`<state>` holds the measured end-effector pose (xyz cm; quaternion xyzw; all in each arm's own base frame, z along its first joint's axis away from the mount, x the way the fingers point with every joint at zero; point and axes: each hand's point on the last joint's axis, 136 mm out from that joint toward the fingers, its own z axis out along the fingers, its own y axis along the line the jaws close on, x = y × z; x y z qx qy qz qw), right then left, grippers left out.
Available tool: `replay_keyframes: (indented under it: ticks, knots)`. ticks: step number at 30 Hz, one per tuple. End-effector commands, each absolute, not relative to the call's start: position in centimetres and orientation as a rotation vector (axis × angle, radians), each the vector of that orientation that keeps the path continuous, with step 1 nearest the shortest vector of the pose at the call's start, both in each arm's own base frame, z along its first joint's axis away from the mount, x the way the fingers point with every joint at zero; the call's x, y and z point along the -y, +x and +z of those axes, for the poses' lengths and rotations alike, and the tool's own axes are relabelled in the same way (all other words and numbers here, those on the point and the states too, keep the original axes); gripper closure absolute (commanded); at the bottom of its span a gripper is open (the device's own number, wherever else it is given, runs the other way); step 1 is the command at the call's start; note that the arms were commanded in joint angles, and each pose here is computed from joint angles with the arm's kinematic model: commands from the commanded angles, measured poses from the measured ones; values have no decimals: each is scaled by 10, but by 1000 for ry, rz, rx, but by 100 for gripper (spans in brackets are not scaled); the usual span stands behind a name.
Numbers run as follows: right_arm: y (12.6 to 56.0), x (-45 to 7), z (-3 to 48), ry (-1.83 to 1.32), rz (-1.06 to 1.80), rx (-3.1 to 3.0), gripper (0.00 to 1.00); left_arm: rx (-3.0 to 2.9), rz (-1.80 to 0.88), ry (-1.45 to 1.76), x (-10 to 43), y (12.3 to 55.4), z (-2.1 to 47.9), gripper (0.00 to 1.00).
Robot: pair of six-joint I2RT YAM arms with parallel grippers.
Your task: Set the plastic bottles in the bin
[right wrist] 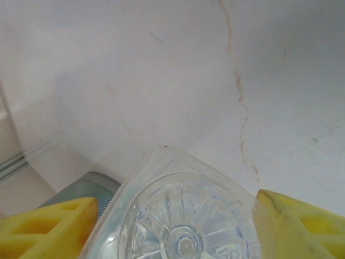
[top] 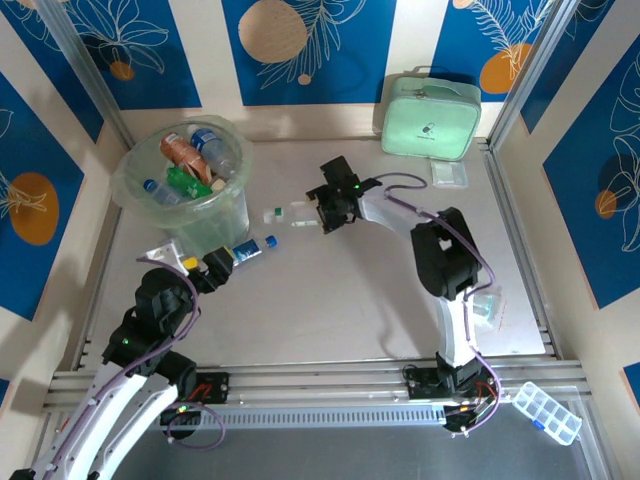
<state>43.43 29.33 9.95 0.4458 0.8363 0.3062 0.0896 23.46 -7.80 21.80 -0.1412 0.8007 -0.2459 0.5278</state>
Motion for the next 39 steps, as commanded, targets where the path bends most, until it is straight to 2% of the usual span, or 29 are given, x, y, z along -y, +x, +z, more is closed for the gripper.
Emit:
replay_keyframes:
  ticks: [1,7,8,17,22,26,32,39]
  knots:
    - [427,-271,145,1090,846,-2477,58,-1932,-570,-301,81,236,213,2]
    - [398,-244,166,777,660,-2535,58,-1940,-643,-192,102,240,213,1]
    - [392,-241,168,723,640,-2541,58,-1940,-672,-152,109,240,213,3]
    - [347,-239,161,254,579,-2549,59,-2081,-801,118,177,251,189,5]
    - [331,-260,154,3,740,-2501,59,-2112,-811,324,224,244,177,1]
    - [321,-278,153,-157,789,-2467,59,-2115,-947,442,258,239,172,1]
    - [299,-311,170,-340,911,-2371,58,-2149,-911,492,265,246,157,1]
    - [276,-322,197,-467,1058,-2247,59,-2111,-897,522,265,246,159,0]
